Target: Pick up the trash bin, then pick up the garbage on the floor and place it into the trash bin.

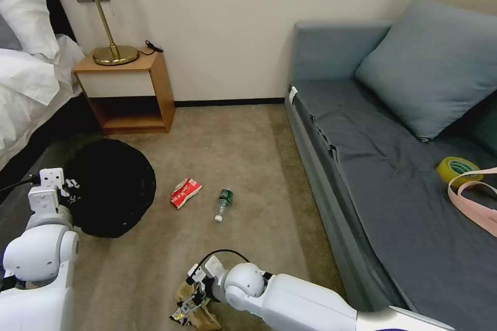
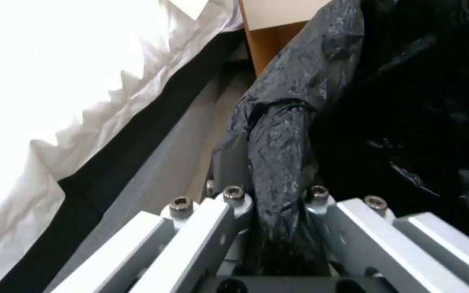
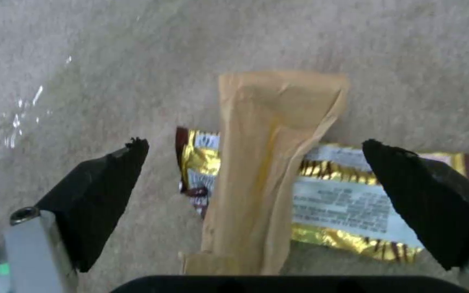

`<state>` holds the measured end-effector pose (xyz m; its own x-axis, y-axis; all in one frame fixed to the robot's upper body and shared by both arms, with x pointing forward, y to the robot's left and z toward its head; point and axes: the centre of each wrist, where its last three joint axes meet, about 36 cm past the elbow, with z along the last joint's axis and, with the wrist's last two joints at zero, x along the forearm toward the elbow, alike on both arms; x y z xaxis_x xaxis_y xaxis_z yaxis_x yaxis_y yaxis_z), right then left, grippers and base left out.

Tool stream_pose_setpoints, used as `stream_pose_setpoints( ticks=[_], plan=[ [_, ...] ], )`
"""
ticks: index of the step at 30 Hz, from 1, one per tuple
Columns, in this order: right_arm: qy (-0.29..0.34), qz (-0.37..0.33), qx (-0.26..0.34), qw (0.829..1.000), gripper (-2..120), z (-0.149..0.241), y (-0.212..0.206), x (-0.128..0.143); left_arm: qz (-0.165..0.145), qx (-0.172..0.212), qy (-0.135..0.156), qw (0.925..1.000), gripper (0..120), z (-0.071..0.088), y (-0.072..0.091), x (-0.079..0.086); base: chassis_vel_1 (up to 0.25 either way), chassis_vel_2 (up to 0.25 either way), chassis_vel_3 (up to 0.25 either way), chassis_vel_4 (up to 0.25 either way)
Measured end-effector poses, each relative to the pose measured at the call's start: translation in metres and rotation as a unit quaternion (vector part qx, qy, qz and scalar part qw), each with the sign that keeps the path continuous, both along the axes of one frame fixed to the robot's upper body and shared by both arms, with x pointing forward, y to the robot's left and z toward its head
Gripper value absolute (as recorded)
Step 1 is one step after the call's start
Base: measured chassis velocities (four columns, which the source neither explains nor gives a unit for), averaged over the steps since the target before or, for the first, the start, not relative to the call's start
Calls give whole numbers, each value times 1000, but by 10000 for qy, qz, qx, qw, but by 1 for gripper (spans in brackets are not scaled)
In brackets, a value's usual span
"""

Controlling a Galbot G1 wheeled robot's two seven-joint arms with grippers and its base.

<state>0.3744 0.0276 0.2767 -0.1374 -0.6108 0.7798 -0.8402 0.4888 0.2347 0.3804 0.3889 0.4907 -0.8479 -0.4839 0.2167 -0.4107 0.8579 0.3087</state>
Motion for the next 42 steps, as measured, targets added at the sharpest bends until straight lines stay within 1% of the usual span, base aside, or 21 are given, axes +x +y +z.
stream_pose_setpoints(
  ticks=[6,15,17,18,20,21,23,24,26,27,28,30,32,34,35,36,37,38,39,41,42],
  plan=[
    [24,119,-79,9999,100,-6,1,-8,2,-19,44,10000,4,-4,0,-3,0,0,0,0],
    [-39,174,-361,9992,100,-22,-2,-8,-6,-59,53,10000,4,-7,-3,-6,0,0,0,0],
    [-60,202,-515,9984,94,-28,-4,-8,-18,-71,54,10000,4,-7,-4,-6,0,0,0,0],
    [-60,202,-515,9984,94,-28,-4,-8,-18,-71,54,10000,4,-7,-4,-6,0,0,0,0],
    [-67,202,-562,9982,83,-30,-5,-6,-24,-74,49,10000,4,-7,-4,-6,0,0,0,0],
    [-67,202,-562,9982,83,-30,-5,-6,-24,-74,49,10000,4,-7,-4,-6,0,0,0,0],
    [-58,195,-565,9982,74,-31,-6,-6,-28,-79,44,10000,4,-8,-5,-6,0,0,0,0],
    [-58,195,-565,9982,74,-31,-6,-6,-28,-79,44,10000,4,-8,-5,-6,0,0,0,0],
    [-48,201,-565,9982,61,-33,-7,-6,-31,-92,46,9999,4,-9,-5,-6,0,0,0,0],
    [-46,199,-562,9982,58,-33,-8,-6,-31,-95,51,9999,4,-9,-5,-7,0,0,0,0],
    [-46,199,-562,9982,58,-33,-8,-6,-31,-95,51,9999,4,-9,-5,-7,0,0,0,0],
    [-43,188,-547,9983,47,-33,-8,-6,-36,-94,63,9999,4,-10,-5,-7,0,0,0,0],
    [-41,188,-544,9983,43,-33,-8,-6,-37,-92,66,9999,4,-11,-5,-8,0,0,0,0],
    [-45,179,-527,9984,33,-32,-8,-5,-41,-92,76,9999,4,-11,-5,-8,0,0,0,0],
    [-45,179,-527,9984,33,-32,-8,-5,-41,-92,76,9999,4,-11,-5,-8,0,0,0,0],
    [-50,166,-517,9985,26,-32,-8,-4,-42,-90,79,9999,4,-11,-5,-9,0,0,0,0],
    [-56,152,-504,9986,23,-31,-8,-3,-45,-90,82,9999,4,-12,-5,-9,0,0,0,0],
    [-56,152,-504,9986,23,-31,-8,-3,-45,-90,82,9999,4,-12,-5,-9,0,0,0,0],
    [-69,122,-479,9988,16,-29,-9,-1,-50,-88,87,9999,4,-12,-5,-10,0,0,0,0],
    [-102,75,-431,9990,7,-25,-9,4,-61,-85,102,9999,4,-13,-4,-11,0,0,0,0],
    [-102,75,-431,9990,7,-25,-9,4,-61,-85,102,9999,4,-13,-4,-11,0,0,0,0]
  ],
)
